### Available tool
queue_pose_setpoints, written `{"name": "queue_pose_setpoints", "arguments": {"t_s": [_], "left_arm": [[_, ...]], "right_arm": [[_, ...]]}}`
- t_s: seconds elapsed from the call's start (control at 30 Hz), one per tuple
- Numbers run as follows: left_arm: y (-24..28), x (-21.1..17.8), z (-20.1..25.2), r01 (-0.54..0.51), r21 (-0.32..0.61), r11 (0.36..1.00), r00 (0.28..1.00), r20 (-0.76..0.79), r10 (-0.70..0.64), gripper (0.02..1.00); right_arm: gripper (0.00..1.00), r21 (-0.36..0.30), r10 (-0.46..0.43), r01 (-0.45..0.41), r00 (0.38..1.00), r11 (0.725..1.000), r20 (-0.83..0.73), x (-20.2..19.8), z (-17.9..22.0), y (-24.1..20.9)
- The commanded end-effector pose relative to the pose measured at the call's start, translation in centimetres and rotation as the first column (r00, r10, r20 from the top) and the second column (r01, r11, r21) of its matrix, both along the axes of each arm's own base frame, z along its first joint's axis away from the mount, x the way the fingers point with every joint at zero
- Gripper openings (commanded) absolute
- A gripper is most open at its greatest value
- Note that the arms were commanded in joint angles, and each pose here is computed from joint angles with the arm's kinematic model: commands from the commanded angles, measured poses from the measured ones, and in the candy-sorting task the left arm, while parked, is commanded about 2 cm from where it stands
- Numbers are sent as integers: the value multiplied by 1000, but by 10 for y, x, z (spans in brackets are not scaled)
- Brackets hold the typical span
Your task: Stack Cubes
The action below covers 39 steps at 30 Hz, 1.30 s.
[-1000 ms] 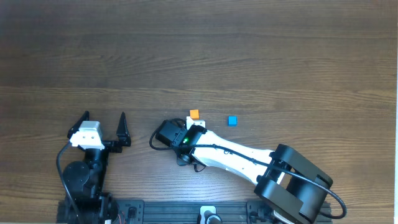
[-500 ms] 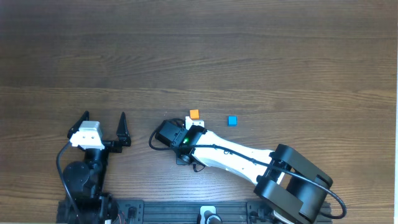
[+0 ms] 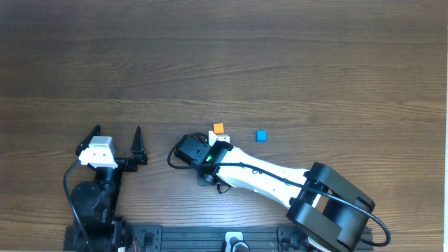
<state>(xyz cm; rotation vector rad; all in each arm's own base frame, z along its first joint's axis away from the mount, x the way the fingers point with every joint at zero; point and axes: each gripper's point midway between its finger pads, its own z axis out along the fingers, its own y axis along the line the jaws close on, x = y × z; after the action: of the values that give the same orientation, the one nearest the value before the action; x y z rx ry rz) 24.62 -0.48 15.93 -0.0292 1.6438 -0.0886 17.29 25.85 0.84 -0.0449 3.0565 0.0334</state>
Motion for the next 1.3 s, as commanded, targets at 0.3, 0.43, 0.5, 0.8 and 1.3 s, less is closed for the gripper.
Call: {"name": "queue_pose_setpoints", "arguments": {"t_s": [0.3, 0.43, 0.5, 0.8, 1.3], "left_arm": [[0, 0, -2, 2, 11, 1000, 1000, -2, -2, 1000], [0, 0, -2, 2, 11, 1000, 1000, -1, -2, 1000], [0, 0, -2, 2, 11, 1000, 1000, -1, -2, 1000], [0, 0, -2, 2, 11, 1000, 1000, -2, -2, 1000], [0, 0, -2, 2, 11, 1000, 1000, -2, -2, 1000]], "right_arm": [[9, -6, 13, -12, 997, 1000, 80, 8, 54, -9], [9, -24, 39, -36, 991, 999, 131, 22, 104, -7], [12, -18, 50, -48, 986, 999, 159, 35, 126, -4], [12, 16, 90, -93, 983, 996, 158, 86, 150, 8], [9, -42, 48, -45, 997, 998, 68, 112, 108, 0]]}}
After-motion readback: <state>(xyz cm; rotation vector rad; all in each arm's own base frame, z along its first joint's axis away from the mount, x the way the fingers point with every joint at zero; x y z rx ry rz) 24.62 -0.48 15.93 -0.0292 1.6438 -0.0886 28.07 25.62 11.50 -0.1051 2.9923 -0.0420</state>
